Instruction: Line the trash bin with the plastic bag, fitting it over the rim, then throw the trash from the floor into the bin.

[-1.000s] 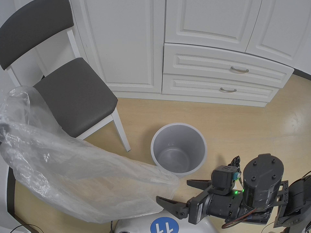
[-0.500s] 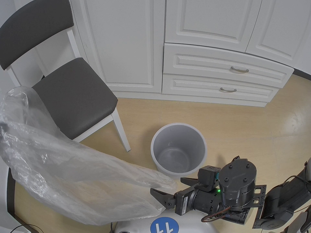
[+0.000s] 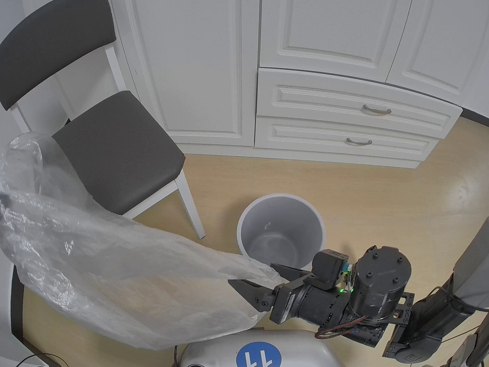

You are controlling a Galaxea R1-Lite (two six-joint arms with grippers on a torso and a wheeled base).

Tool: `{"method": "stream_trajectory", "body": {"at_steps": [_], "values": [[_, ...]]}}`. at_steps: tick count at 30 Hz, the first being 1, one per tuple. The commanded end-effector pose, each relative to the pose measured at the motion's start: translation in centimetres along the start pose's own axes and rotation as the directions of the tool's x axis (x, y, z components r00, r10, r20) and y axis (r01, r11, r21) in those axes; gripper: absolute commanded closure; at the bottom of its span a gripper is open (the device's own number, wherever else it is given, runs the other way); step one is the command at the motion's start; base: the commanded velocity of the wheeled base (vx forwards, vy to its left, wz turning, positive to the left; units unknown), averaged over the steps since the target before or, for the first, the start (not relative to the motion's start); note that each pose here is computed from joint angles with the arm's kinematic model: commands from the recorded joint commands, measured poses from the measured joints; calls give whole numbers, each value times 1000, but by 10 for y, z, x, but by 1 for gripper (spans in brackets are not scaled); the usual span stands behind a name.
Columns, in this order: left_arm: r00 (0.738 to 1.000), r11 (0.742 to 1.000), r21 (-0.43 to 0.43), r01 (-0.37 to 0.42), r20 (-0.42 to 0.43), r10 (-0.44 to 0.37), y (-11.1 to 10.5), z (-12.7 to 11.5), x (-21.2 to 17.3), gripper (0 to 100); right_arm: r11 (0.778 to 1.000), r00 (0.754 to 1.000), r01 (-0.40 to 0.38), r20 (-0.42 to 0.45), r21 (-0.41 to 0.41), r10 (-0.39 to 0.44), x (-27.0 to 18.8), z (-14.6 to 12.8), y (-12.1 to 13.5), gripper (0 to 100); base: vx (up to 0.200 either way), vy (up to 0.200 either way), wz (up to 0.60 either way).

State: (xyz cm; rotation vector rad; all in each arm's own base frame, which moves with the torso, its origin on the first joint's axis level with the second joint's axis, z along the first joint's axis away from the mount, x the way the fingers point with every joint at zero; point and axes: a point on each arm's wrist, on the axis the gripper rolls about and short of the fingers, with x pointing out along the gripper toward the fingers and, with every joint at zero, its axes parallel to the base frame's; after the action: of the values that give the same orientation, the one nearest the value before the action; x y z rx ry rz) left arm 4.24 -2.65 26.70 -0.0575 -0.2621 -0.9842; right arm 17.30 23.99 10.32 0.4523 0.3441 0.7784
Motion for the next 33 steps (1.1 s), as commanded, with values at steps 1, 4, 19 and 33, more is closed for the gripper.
{"method": "stream_trajectory", "body": {"at_steps": [1,4,19,33], "values": [[1000,1000,3,0,4,0,-1,1,-1,100,999,998,34,-58,-11,-35,4,-18,-12,0,0,0,0],[1000,1000,4,-1,5,1,-1,1,-1,100,999,997,40,-65,-12,-41,3,-19,-13,0,0,0,0],[1000,1000,7,2,8,-2,-1,2,-1,100,1000,1000,20,-22,-5,-20,21,-42,-26,0,0,0,0],[1000,1000,5,2,14,-2,-3,3,-3,100,1000,1000,18,7,-2,-18,21,-36,-24,0,0,0,0]]}}
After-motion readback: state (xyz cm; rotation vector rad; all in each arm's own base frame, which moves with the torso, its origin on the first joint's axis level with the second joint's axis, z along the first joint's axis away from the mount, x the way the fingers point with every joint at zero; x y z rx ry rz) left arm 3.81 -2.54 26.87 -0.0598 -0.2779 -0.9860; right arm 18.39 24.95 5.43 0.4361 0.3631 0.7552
